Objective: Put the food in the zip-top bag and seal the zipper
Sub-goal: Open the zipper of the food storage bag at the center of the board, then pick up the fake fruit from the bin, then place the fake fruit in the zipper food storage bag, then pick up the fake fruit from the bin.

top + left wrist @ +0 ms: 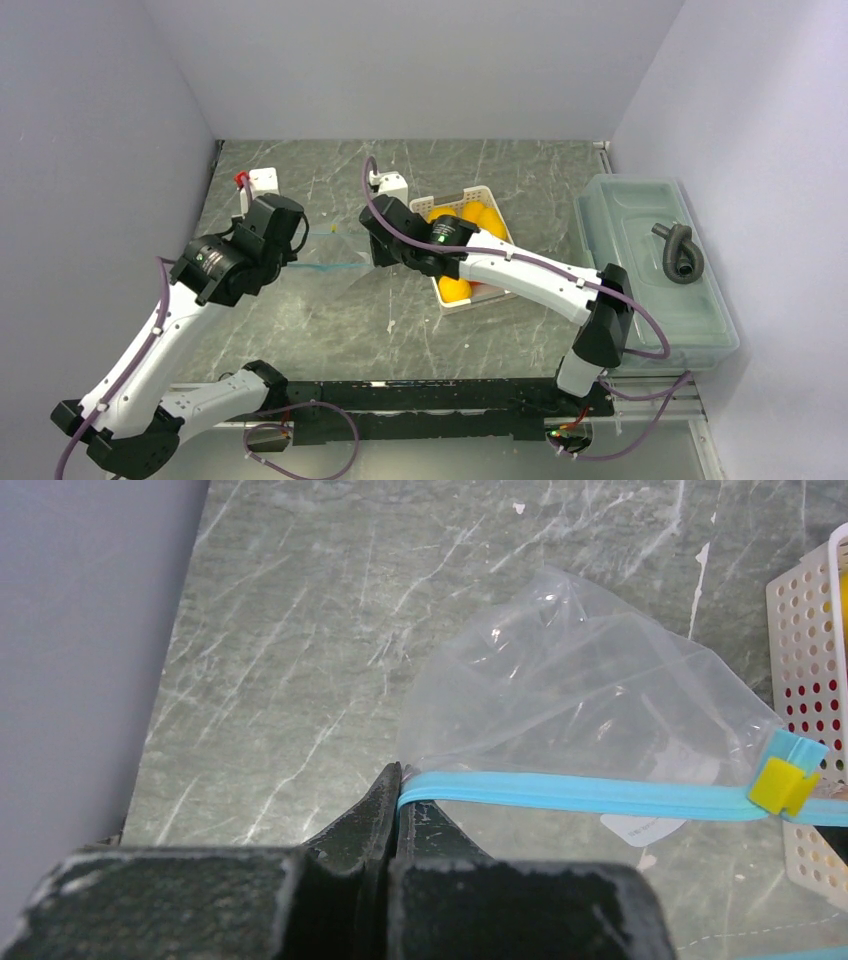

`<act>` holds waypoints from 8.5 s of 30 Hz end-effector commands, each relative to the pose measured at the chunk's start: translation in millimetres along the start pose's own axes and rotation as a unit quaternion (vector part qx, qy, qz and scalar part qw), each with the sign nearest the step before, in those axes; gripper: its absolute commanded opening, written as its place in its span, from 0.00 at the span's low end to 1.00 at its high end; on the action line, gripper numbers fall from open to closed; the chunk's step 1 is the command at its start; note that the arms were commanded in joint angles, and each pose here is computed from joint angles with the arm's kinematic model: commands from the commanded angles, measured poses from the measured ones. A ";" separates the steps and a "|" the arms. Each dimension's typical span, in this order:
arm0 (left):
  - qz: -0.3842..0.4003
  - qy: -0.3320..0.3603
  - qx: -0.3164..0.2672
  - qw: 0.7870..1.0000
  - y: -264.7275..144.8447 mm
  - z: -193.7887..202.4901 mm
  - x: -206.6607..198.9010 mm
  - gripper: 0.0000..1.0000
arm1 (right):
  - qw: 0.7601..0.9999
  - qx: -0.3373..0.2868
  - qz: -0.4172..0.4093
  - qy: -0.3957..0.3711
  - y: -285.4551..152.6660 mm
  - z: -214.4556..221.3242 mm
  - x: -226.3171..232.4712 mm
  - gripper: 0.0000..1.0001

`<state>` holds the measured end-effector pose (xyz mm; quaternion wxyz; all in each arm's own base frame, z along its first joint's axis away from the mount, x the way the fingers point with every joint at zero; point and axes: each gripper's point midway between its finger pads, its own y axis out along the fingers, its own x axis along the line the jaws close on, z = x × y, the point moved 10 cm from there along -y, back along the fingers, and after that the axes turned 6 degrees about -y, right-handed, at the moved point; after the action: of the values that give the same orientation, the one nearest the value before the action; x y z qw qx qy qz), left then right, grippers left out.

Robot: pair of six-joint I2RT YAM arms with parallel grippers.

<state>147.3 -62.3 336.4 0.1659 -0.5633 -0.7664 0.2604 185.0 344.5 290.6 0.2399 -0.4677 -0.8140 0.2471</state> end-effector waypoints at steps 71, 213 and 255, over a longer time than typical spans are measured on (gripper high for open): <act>0.014 0.062 0.005 0.998 1.8 -6.4 -1.9 0.00 | 0.994 0.086 0.062 0.039 -8.7 65.8 -161.3 0.71; 0.143 0.063 0.049 0.986 -5.4 -5.9 -23.9 0.00 | 0.983 -0.033 -0.181 0.017 -3.5 -33.4 34.9 0.10; 0.152 0.047 0.050 0.986 -0.8 0.5 -26.7 0.00 | 0.971 -0.103 -0.212 0.023 -82.6 -23.8 12.3 0.77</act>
<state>153.1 -87.3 334.4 0.2110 -0.6737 -0.6441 0.2946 145.0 343.0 344.0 0.2754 -0.2878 -0.9077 0.1317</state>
